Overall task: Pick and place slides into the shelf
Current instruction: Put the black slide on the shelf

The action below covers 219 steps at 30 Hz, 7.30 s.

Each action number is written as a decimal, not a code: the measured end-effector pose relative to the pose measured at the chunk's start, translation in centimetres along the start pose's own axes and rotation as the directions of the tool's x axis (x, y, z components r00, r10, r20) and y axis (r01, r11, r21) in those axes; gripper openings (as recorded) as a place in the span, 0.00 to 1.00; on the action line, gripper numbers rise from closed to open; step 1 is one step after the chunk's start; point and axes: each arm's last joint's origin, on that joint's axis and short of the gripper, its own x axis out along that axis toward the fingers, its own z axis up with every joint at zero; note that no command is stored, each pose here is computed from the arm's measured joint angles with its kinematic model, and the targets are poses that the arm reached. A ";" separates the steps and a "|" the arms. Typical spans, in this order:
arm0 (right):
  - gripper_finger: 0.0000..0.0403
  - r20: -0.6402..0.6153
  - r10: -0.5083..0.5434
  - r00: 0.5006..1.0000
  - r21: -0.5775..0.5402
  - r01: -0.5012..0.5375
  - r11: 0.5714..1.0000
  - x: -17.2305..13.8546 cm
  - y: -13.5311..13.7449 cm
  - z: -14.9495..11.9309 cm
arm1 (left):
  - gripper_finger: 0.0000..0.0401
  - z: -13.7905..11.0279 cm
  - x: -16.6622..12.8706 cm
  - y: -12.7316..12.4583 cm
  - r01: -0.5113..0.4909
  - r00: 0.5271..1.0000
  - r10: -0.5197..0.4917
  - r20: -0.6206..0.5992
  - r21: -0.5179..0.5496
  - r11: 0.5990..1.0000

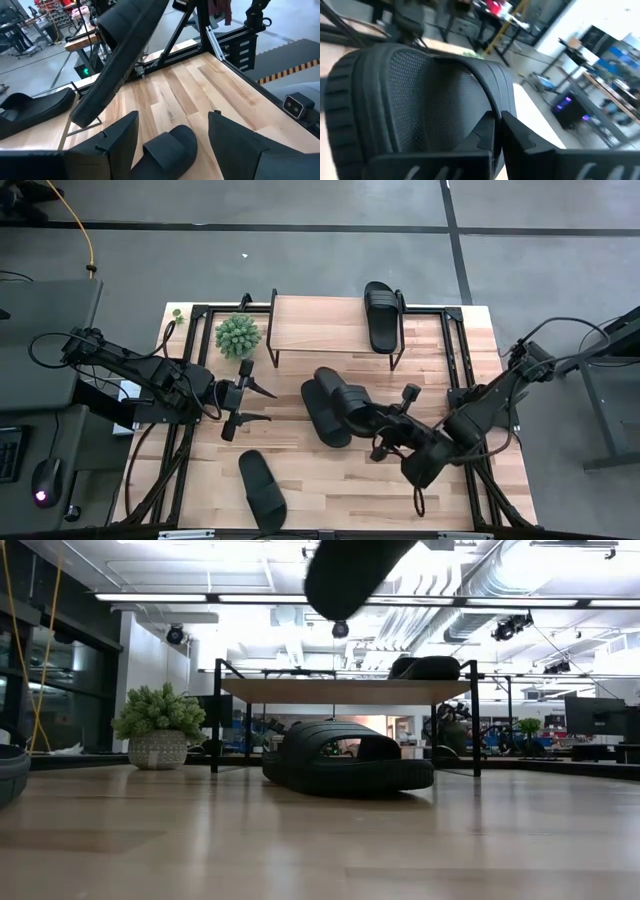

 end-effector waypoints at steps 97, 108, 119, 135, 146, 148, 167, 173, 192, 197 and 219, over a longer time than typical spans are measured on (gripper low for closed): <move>0.00 0.426 0.396 0.814 -0.228 -0.326 0.917 4.6 -2.2 5.9 | 0.55 1.3 -0.1 -0.2 0.126 0.978 -0.135 0.160 0.065 0.990; 0.00 0.390 0.410 0.824 -0.209 -0.354 0.911 4.8 -2.0 5.5 | 0.55 1.3 -0.1 -0.2 0.125 0.977 -0.134 0.164 0.066 0.990; 0.00 0.389 0.410 0.825 -0.208 -0.355 0.911 5.4 -2.3 5.4 | 0.43 1.2 -0.1 -0.2 0.121 0.979 -0.134 0.152 0.092 0.988; 0.04 0.361 0.385 0.849 -0.208 -0.329 0.921 5.9 -2.5 5.2 | 0.13 1.0 -0.1 -0.1 0.088 0.988 -0.102 0.118 0.117 0.989; 0.19 0.266 0.245 0.932 -0.203 -0.195 0.960 5.4 -3.2 4.6 | 0.11 0.4 0.0 0.1 -0.025 0.999 0.020 0.040 0.108 0.994; 0.22 0.243 0.195 0.950 -0.201 -0.148 0.968 5.0 -3.3 4.5 | 0.11 0.4 0.0 0.2 -0.040 0.999 0.036 0.037 0.108 0.993; 0.44 0.090 -0.241 0.966 -0.121 0.251 0.960 3.3 -4.2 3.8 | 0.13 -1.5 -0.4 1.0 -0.379 0.886 0.413 -0.211 0.183 0.907; 0.49 0.086 -0.144 0.986 -0.070 0.151 0.986 4.4 -4.3 3.3 | 0.19 -1.6 -0.4 1.0 -0.391 0.876 0.428 -0.220 0.193 0.900; 0.51 -0.020 0.132 0.991 0.132 -0.128 0.983 10.8 -7.3 1.4 | 0.18 0.4 -1.2 -2.7 -0.381 0.902 0.426 -0.074 0.327 0.865; 0.51 -0.010 0.158 0.987 0.146 -0.155 0.977 10.7 -7.1 1.5 | 0.13 0.4 -0.6 -4.2 -0.418 0.863 0.500 -0.078 0.448 0.791; 0.51 -0.128 0.047 0.991 -0.064 -0.055 0.996 14.6 -2.8 6.0 | 0.16 0.5 4.5 -7.0 -0.395 0.775 0.622 -0.111 0.684 0.613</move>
